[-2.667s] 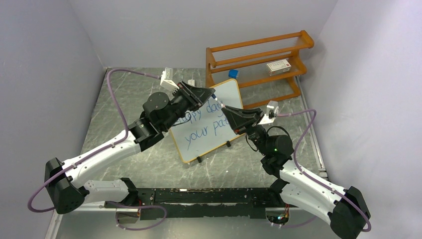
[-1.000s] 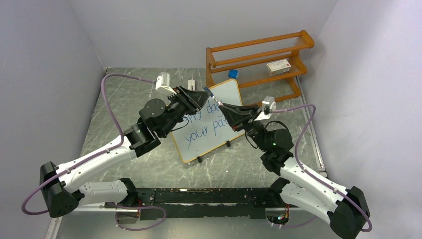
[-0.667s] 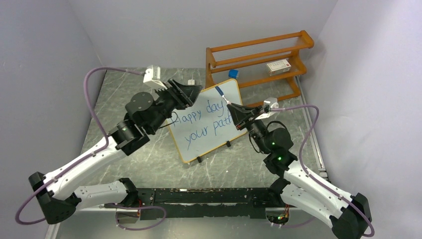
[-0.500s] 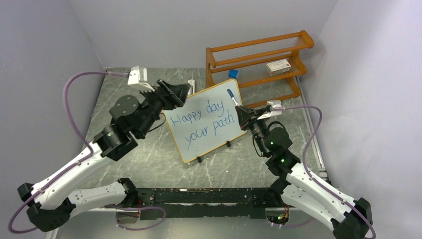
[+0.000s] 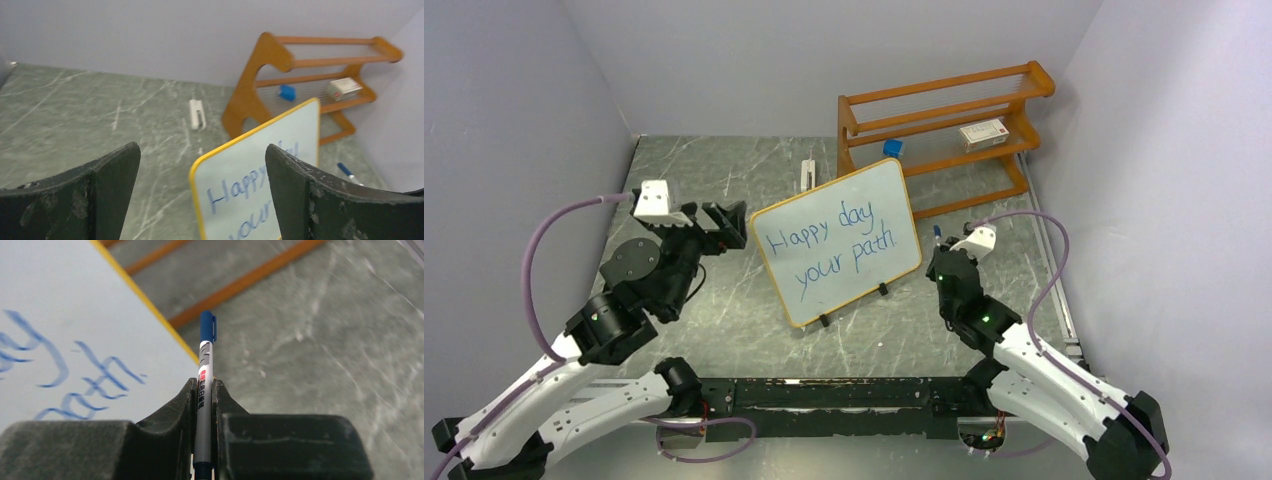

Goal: Write a sentence on the whiteboard
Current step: Place the whiteboard marker at the center of the board.

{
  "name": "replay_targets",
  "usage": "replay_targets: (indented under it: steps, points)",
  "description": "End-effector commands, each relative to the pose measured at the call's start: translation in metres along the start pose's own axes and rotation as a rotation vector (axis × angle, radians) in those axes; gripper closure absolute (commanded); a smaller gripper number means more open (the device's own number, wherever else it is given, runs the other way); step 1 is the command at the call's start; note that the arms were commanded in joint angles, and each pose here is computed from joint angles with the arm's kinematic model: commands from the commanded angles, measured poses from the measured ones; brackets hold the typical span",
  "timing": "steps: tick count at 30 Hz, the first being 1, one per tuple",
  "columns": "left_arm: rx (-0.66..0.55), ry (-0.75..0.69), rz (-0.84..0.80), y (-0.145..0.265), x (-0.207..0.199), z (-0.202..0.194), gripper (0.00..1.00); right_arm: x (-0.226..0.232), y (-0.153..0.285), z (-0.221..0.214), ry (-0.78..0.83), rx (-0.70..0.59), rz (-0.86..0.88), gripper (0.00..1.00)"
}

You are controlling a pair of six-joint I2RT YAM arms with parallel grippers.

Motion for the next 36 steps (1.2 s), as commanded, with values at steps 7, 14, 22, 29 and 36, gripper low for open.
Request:
replay_targets:
  steps: [7, 14, 22, 29, 36]
  points:
    - [-0.021, -0.127, 0.22, 0.034, 0.073, -0.019, 0.02, -0.064, -0.021, -0.049, -0.101, 0.197, -0.273, 1.0]
    - [-0.044, -0.118, 0.287, 0.044, 0.093, -0.023, 0.03, -0.084, -0.03, -0.079, -0.166, 0.311, -0.385, 1.0]
    - [-0.06, -0.102, 0.321, 0.051, 0.103, -0.024, 0.02, -0.094, -0.022, -0.098, -0.21, 0.335, -0.413, 0.77]
    - [-0.076, -0.069, 0.315, 0.056, 0.106, -0.021, 0.02, -0.092, -0.016, -0.085, -0.223, 0.308, -0.388, 0.55]
    - [-0.063, -0.031, 0.296, 0.064, 0.107, -0.018, 0.02, -0.084, -0.003, -0.04, -0.2, 0.238, -0.324, 0.31]
Point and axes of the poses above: each gripper's point midway between its finger pads, its own y axis back along the fingers, its own x axis along the line the jaws close on, z = x × y, the point moved 2 cm from there along y, back along the fingers
